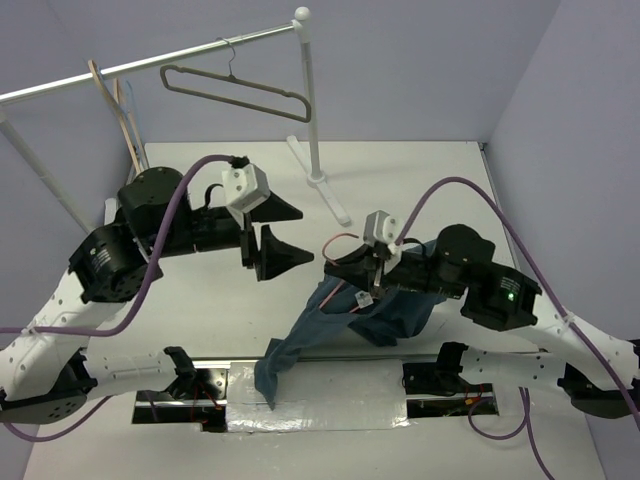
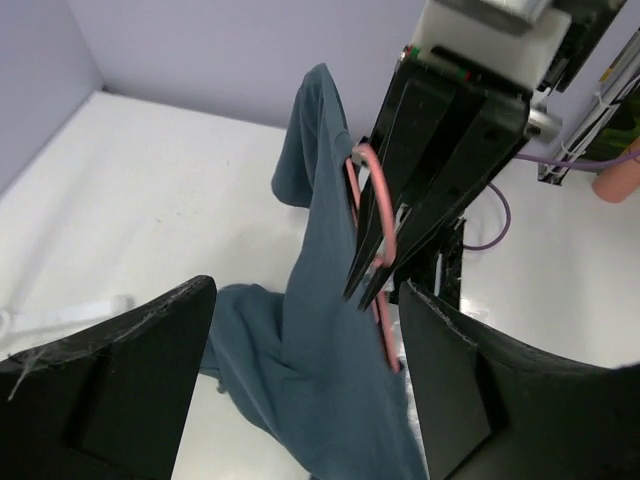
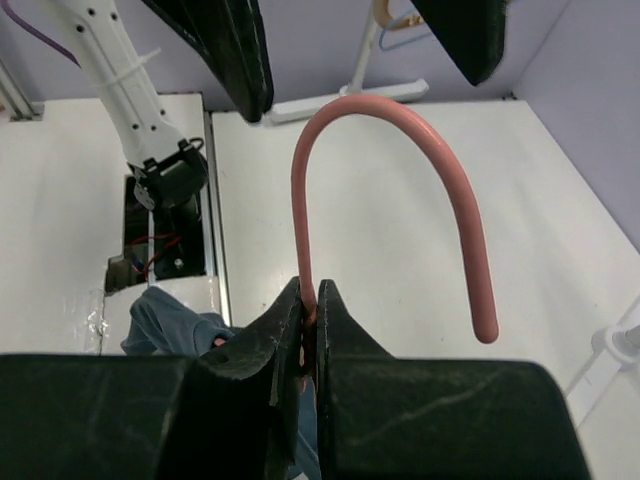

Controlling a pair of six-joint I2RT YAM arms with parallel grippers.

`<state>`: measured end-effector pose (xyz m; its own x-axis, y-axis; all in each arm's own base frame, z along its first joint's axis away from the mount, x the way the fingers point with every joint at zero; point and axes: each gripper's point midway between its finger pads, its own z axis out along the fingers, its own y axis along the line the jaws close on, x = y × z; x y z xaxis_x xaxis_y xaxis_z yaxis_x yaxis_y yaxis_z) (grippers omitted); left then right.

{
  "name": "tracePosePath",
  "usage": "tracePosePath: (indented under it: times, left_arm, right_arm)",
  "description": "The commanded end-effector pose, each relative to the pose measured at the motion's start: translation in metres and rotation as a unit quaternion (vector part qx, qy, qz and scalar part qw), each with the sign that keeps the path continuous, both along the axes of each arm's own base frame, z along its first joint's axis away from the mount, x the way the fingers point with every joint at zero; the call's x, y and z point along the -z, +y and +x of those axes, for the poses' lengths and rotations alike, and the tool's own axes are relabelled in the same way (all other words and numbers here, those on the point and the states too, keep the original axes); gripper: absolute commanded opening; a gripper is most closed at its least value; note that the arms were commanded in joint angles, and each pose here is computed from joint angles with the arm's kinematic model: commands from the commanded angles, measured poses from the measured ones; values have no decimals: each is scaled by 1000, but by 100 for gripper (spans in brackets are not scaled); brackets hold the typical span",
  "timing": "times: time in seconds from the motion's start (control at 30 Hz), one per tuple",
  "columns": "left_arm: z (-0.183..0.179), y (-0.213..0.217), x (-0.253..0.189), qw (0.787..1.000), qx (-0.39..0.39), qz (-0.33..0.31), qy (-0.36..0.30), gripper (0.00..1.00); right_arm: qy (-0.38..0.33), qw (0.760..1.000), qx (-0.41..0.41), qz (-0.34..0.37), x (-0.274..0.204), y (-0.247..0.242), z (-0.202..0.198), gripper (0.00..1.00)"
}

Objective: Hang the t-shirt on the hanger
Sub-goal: Place the hanger at the clothesline.

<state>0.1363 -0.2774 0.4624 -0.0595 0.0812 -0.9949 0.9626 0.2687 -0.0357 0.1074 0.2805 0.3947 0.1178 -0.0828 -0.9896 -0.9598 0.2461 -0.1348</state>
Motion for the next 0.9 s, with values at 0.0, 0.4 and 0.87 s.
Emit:
tracePosePath:
  times: [0.0, 0.4, 0.87]
  left_arm:
    - [9, -9, 3, 999, -17, -6, 34, 85]
    - [26, -26, 42, 994, -37, 41, 92, 61]
    - [37, -38, 55, 973, -54, 39, 220, 0]
  right_arm:
    - [5, 1000, 24, -13, 8, 7, 13, 0]
    - [12, 999, 14, -39, 31, 28, 20, 0]
    - [26, 996, 66, -50, 36, 32, 47, 4]
